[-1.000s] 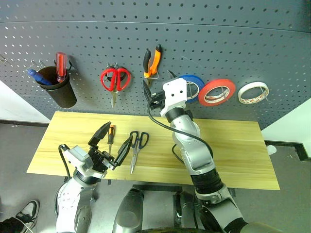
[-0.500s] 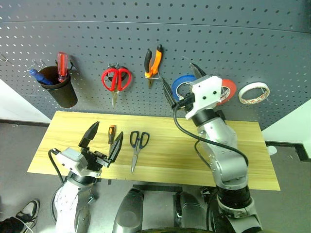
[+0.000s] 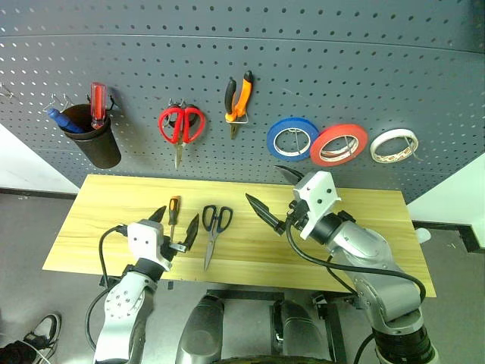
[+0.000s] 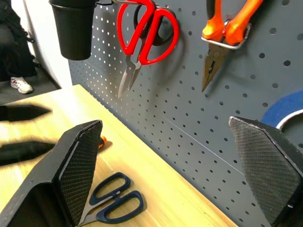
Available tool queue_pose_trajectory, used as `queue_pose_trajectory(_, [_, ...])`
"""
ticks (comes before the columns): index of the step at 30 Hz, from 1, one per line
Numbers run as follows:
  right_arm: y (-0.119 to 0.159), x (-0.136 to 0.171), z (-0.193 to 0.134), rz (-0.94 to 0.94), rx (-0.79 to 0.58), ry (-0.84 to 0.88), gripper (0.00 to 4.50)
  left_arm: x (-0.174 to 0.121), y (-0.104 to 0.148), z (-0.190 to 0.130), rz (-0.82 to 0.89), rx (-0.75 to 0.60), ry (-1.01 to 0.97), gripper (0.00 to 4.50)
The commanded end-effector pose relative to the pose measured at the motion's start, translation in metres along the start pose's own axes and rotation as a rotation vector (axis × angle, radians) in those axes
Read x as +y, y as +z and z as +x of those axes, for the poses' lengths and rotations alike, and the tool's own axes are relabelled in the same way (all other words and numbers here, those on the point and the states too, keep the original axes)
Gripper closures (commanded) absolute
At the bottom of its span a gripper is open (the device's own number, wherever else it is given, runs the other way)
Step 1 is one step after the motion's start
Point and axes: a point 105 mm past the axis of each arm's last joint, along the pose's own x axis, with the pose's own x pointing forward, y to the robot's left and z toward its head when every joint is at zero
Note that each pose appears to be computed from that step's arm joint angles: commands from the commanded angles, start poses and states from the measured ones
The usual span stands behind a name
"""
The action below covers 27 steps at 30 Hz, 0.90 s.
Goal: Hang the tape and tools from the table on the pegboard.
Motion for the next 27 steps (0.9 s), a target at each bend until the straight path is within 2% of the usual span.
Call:
queue_pose_trajectory(1, [0.007,0.0,0.002,-0.025,-0.034,-0.005,0.02,-0.005,0.001,0.007,-0.001,0.04,0.004,0.0])
queue_pose_trajectory(4, [0.005,-0.001,0.002,-0.025,-0.03,-0.011,0.02,-0.015,-0.014,0.009,-0.001,0.153,-0.03,0.0])
queue_pose_trajectory(11, [0.002,0.005,0.002,-0.011,-0.018,0.015,0.02,-0.02,-0.032,0.022,-0.102,0.31,0.006,0.0])
queue_pose_trajectory(27, [0.002,0.01,-0.002,-0.007,-0.009,0.026,0.02,-0.034,-0.061,0.039,-0.088,0.544,-0.006,0.0])
